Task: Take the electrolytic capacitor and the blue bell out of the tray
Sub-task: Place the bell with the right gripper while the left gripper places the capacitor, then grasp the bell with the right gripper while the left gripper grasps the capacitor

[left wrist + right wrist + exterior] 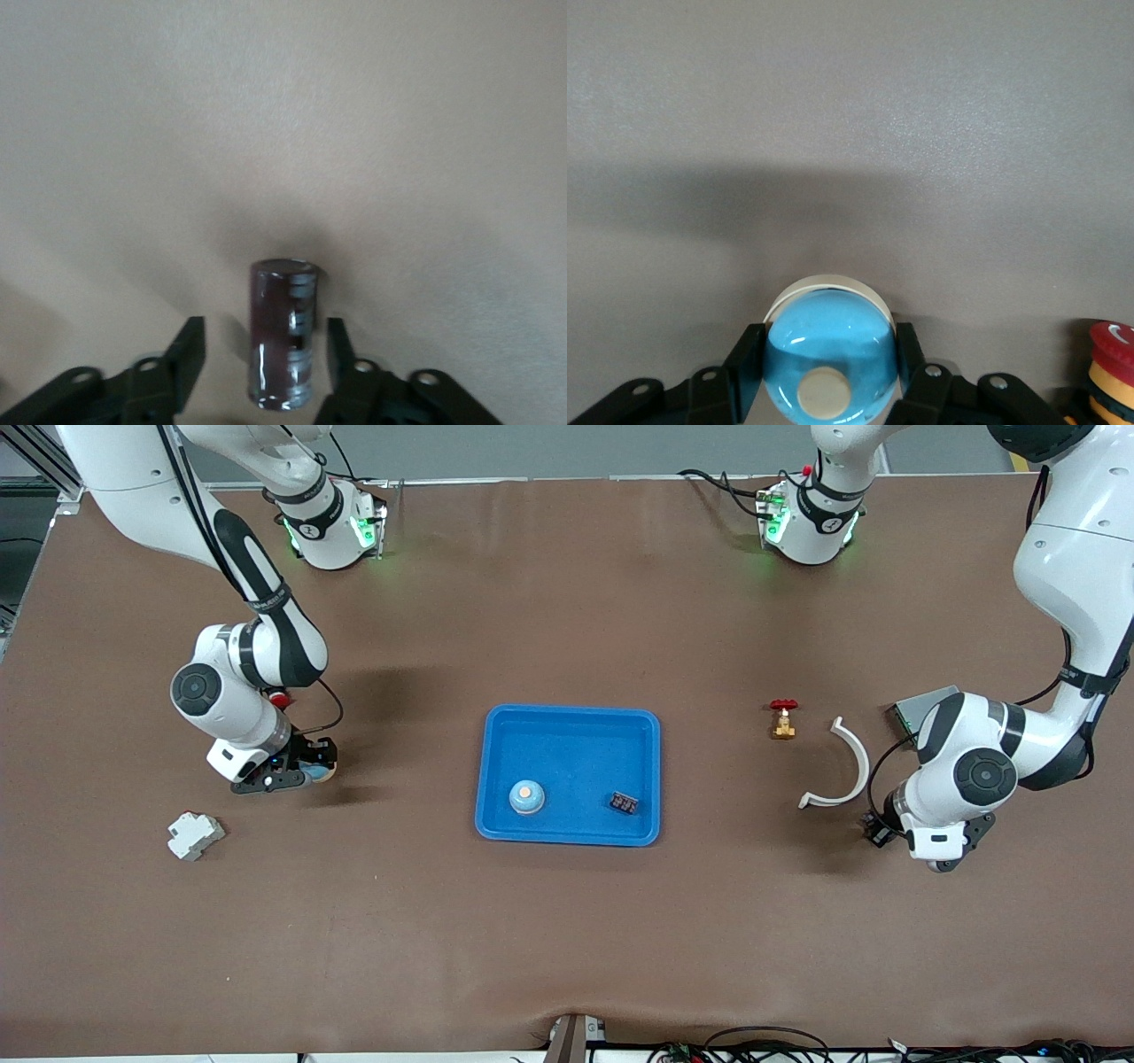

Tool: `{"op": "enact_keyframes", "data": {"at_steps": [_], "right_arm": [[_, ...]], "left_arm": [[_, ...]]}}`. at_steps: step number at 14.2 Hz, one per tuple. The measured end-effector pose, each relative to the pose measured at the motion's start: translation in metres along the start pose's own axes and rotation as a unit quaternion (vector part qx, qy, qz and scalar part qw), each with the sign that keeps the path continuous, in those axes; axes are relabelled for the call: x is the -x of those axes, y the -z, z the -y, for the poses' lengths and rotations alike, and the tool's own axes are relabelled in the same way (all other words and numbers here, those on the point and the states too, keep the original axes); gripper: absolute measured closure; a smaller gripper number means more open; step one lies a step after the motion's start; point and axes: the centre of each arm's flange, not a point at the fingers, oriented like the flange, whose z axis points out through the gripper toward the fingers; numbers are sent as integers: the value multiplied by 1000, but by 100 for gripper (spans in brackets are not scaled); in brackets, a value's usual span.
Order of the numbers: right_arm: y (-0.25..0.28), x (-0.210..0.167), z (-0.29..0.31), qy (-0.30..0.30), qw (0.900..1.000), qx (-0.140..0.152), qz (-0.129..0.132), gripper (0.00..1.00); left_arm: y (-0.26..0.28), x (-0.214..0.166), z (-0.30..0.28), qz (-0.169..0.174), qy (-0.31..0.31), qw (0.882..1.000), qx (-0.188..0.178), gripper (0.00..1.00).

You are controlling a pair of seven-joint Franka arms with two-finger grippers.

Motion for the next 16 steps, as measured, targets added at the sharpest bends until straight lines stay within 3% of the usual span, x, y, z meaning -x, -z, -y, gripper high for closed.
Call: {"op": "enact_keyframes", "data": {"at_steps": [3, 4, 7, 11, 16], "right_arm": [[0, 0, -1, -11, 1000, -5, -2, 34], [0, -1, -1, -13, 1000, -6, -3, 28], [13, -11, 3, -11, 1000, -13, 17, 1], [82, -47, 9, -22, 997, -46, 58, 0], [151, -73, 48, -78, 995, -61, 33, 0]], "left_arm": [[26, 12, -17, -4, 26, 1000, 9, 2], [39, 22, -28, -3, 38, 999, 12, 0], [84, 63, -64, 2, 76, 997, 32, 0], [128, 120, -108, 5, 113, 992, 62, 0], [151, 223, -167, 12, 146, 986, 81, 0]]}}
